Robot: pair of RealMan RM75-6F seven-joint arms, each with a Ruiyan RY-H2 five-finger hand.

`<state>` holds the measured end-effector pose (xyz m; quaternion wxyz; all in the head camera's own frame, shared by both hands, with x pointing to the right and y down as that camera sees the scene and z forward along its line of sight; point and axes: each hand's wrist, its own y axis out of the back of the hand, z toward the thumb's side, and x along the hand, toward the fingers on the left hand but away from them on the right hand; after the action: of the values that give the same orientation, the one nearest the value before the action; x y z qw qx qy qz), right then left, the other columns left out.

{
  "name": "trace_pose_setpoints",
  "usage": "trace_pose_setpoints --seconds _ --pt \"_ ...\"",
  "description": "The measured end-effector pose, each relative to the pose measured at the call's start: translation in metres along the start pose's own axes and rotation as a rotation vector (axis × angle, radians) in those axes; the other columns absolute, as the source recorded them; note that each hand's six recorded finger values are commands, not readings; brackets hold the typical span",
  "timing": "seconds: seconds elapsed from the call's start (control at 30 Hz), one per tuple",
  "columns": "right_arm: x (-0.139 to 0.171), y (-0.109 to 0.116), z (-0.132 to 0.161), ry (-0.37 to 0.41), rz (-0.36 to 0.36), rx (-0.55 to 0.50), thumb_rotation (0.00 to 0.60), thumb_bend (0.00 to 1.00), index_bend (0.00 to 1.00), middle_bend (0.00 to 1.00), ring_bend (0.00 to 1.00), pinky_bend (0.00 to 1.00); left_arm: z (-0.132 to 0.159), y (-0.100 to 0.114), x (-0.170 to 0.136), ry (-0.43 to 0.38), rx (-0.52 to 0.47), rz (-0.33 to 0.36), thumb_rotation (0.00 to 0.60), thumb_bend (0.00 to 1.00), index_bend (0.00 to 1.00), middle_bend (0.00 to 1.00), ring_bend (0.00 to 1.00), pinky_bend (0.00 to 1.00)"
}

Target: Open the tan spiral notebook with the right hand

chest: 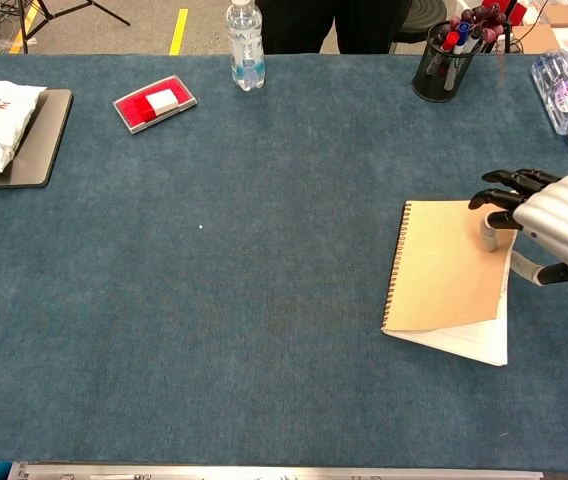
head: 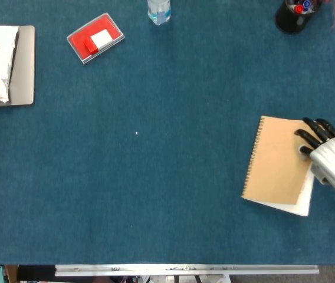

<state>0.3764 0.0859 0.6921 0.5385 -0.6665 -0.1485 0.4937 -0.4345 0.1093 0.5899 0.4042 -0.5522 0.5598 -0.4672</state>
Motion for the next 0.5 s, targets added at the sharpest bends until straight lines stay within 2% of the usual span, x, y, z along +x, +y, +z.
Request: trace_pose_setpoints --seconds 0.3,0.5 --pt "0.018 0.008 -0.011 -0.030 0.019 0.037 0.600 0.47 0.60 0.25 0.09 0.16 0.000 0.001 0.000 -0.001 -0.005 0.002 0.600 0.28 0.46 0.40 0.31 0.50" --pt "0.013 0.007 -0.010 -0.033 0.005 0.013 0.600 0.47 0.60 0.26 0.09 0.16 0.001 0.000 0.000 -0.002 -0.001 -0.001 0.600 0.28 0.46 0.40 0.31 0.50"
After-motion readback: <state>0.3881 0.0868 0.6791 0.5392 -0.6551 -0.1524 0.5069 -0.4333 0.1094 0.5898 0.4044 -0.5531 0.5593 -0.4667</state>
